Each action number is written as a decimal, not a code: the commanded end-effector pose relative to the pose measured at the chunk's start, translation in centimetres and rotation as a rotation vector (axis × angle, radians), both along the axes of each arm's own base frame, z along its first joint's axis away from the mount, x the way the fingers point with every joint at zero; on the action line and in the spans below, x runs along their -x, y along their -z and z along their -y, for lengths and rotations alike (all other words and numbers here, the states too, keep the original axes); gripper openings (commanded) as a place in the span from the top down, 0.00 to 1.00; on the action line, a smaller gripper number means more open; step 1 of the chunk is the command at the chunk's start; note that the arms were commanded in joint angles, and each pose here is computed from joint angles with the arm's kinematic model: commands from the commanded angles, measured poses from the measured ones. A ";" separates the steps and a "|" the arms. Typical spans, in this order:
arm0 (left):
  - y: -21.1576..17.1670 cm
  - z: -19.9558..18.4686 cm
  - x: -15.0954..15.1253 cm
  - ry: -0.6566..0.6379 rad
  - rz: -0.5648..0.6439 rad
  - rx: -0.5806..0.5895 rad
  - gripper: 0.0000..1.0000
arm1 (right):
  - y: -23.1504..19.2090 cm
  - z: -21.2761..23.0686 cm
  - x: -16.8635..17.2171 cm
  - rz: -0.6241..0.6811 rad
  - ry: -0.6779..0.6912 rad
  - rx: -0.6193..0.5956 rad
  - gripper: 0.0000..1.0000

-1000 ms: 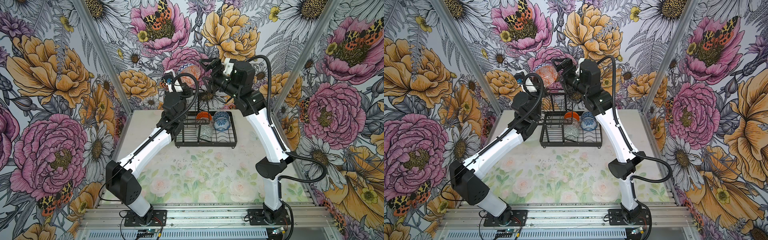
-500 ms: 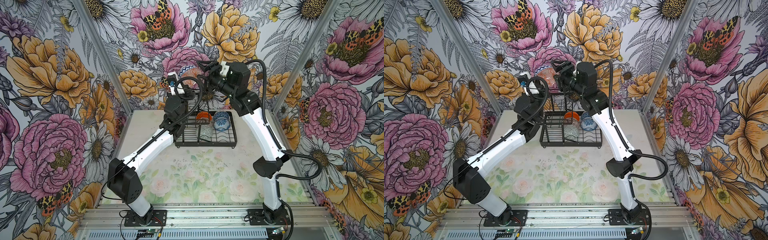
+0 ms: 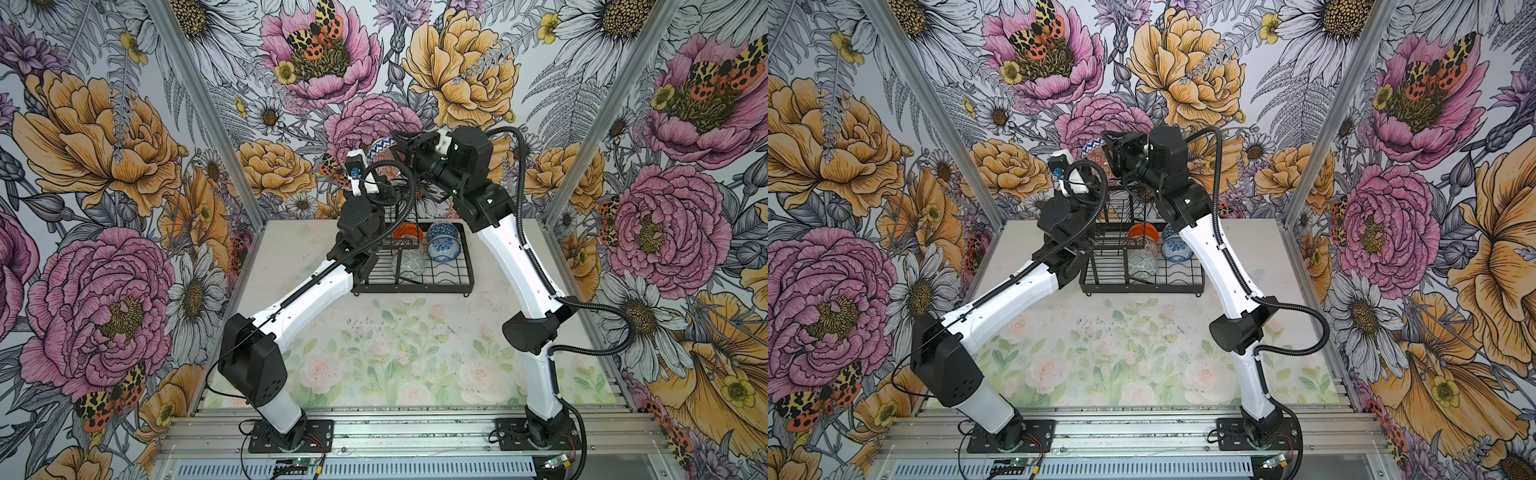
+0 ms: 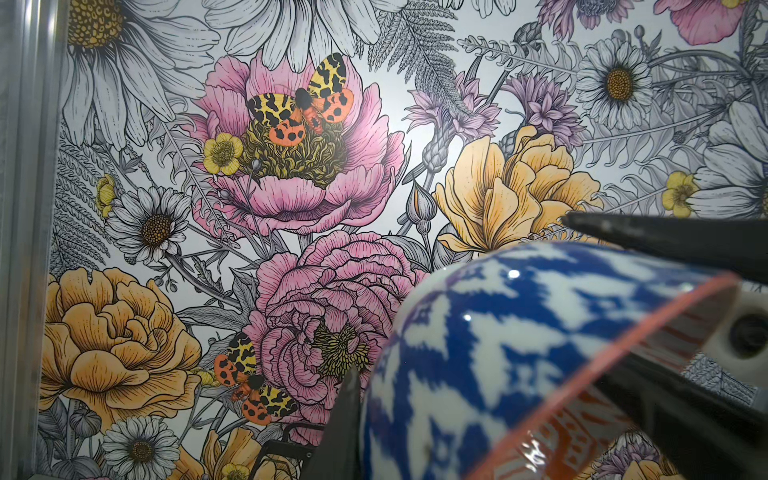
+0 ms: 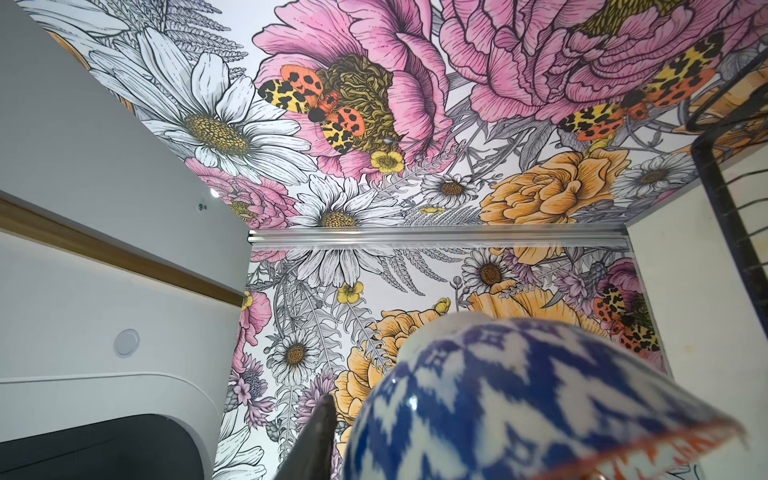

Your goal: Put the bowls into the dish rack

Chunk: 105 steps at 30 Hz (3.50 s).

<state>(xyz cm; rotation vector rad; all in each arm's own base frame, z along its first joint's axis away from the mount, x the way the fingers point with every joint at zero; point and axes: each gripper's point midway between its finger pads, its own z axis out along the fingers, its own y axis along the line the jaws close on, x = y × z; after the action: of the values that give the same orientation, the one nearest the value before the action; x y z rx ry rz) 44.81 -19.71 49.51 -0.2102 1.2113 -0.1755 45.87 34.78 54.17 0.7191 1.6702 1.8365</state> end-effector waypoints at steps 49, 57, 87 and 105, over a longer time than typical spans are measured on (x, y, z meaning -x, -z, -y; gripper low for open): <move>0.5 -0.3 2.8 -0.005 -0.038 0.052 0.67 | -1.0 -0.9 0.6 0.077 -0.035 0.010 1.00; 0.5 -0.2 3.4 0.001 -0.062 0.038 0.51 | -1.4 0.2 0.0 0.099 -0.011 0.016 1.00; -0.6 3.3 6.8 0.241 -0.204 0.006 0.01 | 0.0 7.8 -2.7 0.131 0.152 0.179 1.00; 2.1 6.6 6.2 0.367 -0.373 -0.083 0.01 | 10.6 16.9 -1.3 0.035 0.351 0.163 1.00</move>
<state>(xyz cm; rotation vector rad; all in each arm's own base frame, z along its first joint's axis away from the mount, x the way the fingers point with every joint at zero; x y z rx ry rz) 38.77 -25.26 48.26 0.0117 1.5674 -0.3900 47.59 19.56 39.62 0.8911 1.7486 1.3536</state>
